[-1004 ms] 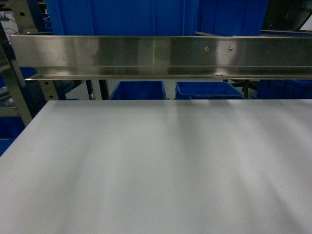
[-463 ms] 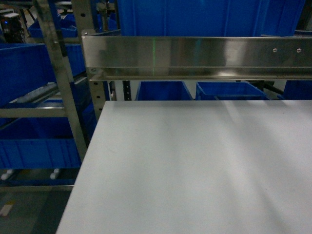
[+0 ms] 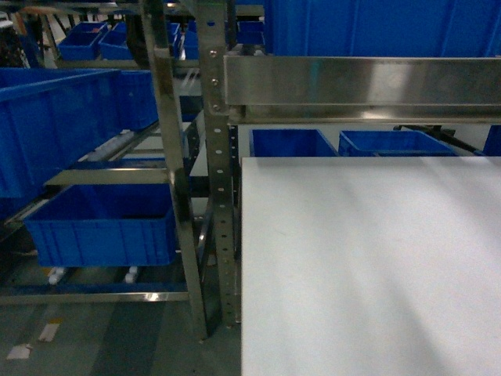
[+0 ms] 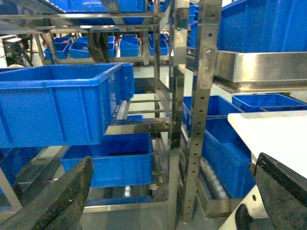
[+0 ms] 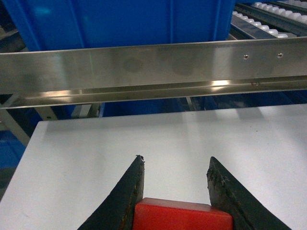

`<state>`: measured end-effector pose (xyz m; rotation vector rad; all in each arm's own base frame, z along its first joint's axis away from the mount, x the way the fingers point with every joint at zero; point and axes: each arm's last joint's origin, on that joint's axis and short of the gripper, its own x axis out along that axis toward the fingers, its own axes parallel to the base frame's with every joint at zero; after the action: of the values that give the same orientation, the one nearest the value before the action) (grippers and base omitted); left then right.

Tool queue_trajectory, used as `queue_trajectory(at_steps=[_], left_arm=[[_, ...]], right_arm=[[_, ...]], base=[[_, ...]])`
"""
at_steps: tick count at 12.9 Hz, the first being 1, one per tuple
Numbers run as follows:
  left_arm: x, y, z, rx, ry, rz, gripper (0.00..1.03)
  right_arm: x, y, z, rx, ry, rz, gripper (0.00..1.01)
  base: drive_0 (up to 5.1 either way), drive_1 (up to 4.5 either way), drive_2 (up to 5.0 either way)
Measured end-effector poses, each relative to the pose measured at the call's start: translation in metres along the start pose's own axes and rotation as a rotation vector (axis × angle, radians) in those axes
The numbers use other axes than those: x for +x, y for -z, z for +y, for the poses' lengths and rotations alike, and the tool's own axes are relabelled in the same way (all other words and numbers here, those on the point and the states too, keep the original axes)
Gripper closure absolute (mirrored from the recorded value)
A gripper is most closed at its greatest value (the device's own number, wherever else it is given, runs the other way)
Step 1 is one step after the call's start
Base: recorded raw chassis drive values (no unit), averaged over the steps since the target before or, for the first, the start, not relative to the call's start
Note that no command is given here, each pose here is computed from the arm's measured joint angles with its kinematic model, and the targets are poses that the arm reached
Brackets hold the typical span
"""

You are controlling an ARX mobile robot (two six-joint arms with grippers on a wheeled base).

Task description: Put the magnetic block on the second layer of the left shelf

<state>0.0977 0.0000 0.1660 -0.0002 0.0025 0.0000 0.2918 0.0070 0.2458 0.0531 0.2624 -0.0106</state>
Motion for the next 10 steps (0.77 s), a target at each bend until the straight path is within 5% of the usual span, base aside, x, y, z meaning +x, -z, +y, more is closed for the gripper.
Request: queue_trajectory(at_steps=[10], left_arm=[[0.0,0.0,0.0,0.0,0.0,0.0,0.05]], right_arm=[[-0.0004,-0.0007,0.0,0.001,0.0,-0.005,0.68]], base=[[-5.0,2.41,2.4]])
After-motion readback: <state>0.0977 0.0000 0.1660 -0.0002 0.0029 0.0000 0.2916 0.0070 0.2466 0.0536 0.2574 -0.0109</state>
